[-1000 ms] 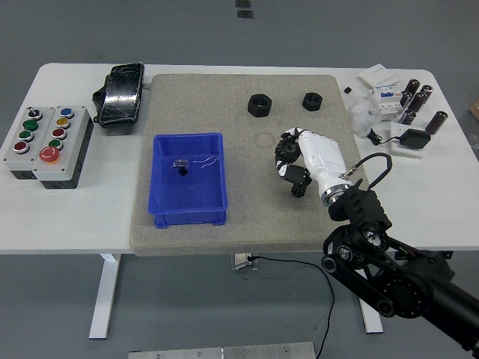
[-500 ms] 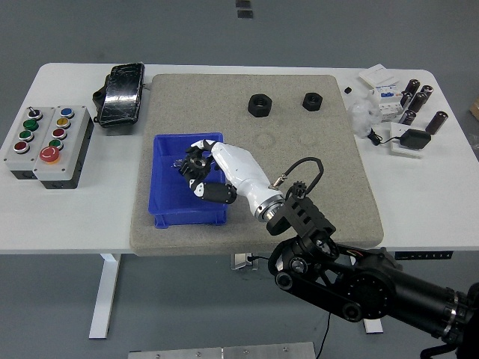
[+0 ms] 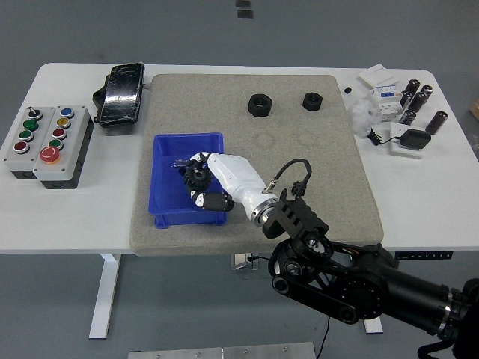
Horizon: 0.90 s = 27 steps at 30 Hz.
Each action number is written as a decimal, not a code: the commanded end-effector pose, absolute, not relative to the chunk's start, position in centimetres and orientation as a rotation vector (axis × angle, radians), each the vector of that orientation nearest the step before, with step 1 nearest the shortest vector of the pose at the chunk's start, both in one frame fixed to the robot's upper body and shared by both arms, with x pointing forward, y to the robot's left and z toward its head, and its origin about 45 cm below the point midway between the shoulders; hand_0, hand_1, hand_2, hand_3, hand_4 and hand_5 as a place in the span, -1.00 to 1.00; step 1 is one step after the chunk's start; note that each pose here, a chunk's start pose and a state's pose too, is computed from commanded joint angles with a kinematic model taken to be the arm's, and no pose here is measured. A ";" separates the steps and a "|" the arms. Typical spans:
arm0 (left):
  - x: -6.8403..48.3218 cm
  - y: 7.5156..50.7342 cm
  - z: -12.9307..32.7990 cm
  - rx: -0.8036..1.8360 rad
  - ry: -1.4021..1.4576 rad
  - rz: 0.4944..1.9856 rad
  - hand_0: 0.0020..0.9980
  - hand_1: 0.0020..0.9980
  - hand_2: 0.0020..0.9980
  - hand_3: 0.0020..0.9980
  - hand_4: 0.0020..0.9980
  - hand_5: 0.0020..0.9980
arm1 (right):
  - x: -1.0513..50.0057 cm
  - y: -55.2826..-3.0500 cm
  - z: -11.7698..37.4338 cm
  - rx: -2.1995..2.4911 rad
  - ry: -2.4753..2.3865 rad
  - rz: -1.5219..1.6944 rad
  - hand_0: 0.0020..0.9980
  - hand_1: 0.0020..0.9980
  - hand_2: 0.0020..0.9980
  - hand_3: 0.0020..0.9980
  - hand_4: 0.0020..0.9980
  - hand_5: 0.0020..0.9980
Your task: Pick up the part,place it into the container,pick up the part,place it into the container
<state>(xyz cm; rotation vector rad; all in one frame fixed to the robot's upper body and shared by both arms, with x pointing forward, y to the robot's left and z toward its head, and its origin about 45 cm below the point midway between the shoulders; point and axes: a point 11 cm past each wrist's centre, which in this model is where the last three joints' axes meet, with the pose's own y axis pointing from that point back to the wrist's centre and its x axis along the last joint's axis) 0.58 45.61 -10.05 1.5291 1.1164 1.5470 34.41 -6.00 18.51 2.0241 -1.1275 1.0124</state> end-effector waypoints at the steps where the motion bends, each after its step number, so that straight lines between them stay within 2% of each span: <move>1: 0.6 45.6 -10.1 1.529 1.116 1.547 0.33 0.26 0.10 0.20 0.39 -0.27 | 34.4 -6.0 18.5 2.023 -1.125 1.010 0.36 0.43 0.46 0.40 0.14 -0.53; 2: 0.6 45.6 -10.1 1.529 1.116 1.546 0.33 0.26 0.10 0.20 0.39 -0.27 | 34.4 -6.0 18.5 2.022 -1.124 1.009 0.49 0.52 0.59 0.51 0.56 -0.36; 19: 0.7 45.6 -10.1 1.528 1.112 1.544 0.33 0.27 0.10 0.20 0.39 -0.27 | 34.7 -6.8 19.2 2.040 -1.220 0.976 0.49 0.53 0.59 0.53 0.61 -0.32; 20: 0.7 45.6 -10.1 1.527 1.112 1.544 0.33 0.27 0.10 0.20 0.39 -0.28 | 34.8 -7.2 19.5 2.039 -1.255 0.969 0.39 0.45 0.51 0.44 0.58 -0.31; 25: 0.5 45.5 -10.1 1.527 1.118 1.544 0.33 0.27 0.10 0.20 0.39 -0.28 | 36.3 -11.9 20.4 1.920 -1.436 0.944 0.39 0.45 0.51 0.44 0.58 -0.31; 26: 0.5 45.4 -10.1 1.527 1.119 1.544 0.33 0.27 0.10 0.20 0.39 -0.28 | 36.5 -12.9 20.4 1.887 -1.457 0.938 0.22 0.38 0.49 0.42 0.56 -0.31; 27: 0.5 45.4 -10.1 1.527 1.120 1.544 0.33 0.27 0.10 0.20 0.39 -0.28 | 36.8 -13.9 20.4 1.856 -1.475 0.931 0.22 0.38 0.49 0.42 0.56 -0.31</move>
